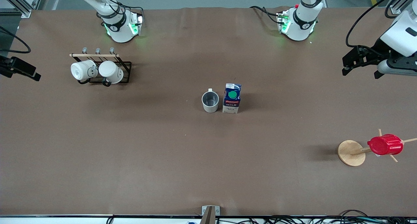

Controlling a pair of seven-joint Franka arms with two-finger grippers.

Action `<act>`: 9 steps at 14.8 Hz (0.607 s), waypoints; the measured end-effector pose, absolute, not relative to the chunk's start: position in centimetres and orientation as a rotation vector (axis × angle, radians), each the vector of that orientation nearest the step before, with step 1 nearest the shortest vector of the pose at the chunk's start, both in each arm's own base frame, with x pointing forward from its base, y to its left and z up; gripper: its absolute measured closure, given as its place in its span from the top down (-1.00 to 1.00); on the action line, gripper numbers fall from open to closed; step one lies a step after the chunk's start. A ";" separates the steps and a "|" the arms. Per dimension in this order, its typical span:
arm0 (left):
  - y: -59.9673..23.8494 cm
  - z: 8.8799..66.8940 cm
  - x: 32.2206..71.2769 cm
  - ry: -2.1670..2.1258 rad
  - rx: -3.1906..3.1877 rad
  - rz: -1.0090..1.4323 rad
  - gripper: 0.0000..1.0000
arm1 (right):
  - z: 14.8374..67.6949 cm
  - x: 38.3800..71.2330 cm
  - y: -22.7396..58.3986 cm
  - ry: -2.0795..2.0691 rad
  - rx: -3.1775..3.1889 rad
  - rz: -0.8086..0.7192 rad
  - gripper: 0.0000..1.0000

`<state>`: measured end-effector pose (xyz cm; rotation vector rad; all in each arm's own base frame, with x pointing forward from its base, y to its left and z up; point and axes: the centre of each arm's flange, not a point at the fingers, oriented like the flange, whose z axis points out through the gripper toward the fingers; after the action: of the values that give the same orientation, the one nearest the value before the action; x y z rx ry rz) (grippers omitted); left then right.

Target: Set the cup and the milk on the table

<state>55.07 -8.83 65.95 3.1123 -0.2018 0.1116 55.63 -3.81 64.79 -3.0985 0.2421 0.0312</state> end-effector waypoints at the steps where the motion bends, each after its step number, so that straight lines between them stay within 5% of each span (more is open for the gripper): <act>1: -8.5 65.6 55.1 -0.191 3.114 0.084 0.99 | 64.8 55.6 -3.8 0.242 -3.098 0.031 1.00; 9: -7.7 65.0 55.2 -0.136 3.089 0.035 0.98 | 64.8 55.6 -3.8 0.242 -3.098 0.031 1.00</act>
<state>55.18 -7.75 64.99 3.0888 -0.1359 0.0352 55.63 -3.81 64.79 -3.0984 0.2422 0.0311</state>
